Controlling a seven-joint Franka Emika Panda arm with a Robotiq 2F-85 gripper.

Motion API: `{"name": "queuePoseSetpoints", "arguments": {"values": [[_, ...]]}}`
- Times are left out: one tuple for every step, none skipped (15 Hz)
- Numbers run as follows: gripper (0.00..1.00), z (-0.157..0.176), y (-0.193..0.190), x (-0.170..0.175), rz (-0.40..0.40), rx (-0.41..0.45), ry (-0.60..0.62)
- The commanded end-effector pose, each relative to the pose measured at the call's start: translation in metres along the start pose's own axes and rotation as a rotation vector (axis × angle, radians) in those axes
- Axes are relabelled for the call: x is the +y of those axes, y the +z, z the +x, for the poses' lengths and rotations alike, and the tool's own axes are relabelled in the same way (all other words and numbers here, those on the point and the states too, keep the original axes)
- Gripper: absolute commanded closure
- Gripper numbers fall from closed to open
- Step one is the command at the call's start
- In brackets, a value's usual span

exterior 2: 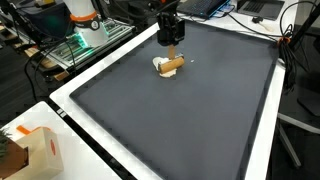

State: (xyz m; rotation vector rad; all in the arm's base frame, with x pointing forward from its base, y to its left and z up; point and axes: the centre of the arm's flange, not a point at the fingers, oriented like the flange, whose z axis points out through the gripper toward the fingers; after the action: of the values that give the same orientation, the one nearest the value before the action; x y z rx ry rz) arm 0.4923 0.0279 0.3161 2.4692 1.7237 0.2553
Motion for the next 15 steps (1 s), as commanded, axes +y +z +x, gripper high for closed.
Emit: {"name": "queuePoseSetpoints", "arguments": {"values": [[0.76, -0.0066, 0.0193, -0.0056, 0.095, -0.001, -0.024], [0.76, -0.0071, 0.0192, -0.0056, 0.106, 0.003, -0.033], [0.76, -0.0078, 0.0195, -0.0057, 0.126, 0.001, -0.043], [0.76, -0.0081, 0.0202, -0.0058, 0.142, -0.007, -0.052], [0.76, -0.0079, 0.0205, -0.0059, 0.154, -0.010, -0.059], [0.76, -0.0073, 0.0209, -0.0060, 0.170, -0.019, -0.065], [0.76, -0.0067, 0.0216, -0.0065, 0.192, -0.026, -0.072], [0.76, -0.0064, 0.0228, -0.0070, 0.214, -0.040, -0.077], [0.76, -0.0061, 0.0233, -0.0075, 0.231, -0.045, -0.081], [0.76, -0.0058, 0.0235, -0.0079, 0.250, -0.054, -0.081], [0.76, -0.0055, 0.0237, -0.0085, 0.268, -0.056, -0.083], [0.76, -0.0054, 0.0243, -0.0092, 0.286, -0.061, -0.085], [0.76, -0.0050, 0.0247, -0.0098, 0.299, -0.072, -0.085], [0.76, -0.0046, 0.0251, -0.0106, 0.317, -0.076, -0.088], [0.76, -0.0042, 0.0258, -0.0114, 0.333, -0.081, -0.090]]}}
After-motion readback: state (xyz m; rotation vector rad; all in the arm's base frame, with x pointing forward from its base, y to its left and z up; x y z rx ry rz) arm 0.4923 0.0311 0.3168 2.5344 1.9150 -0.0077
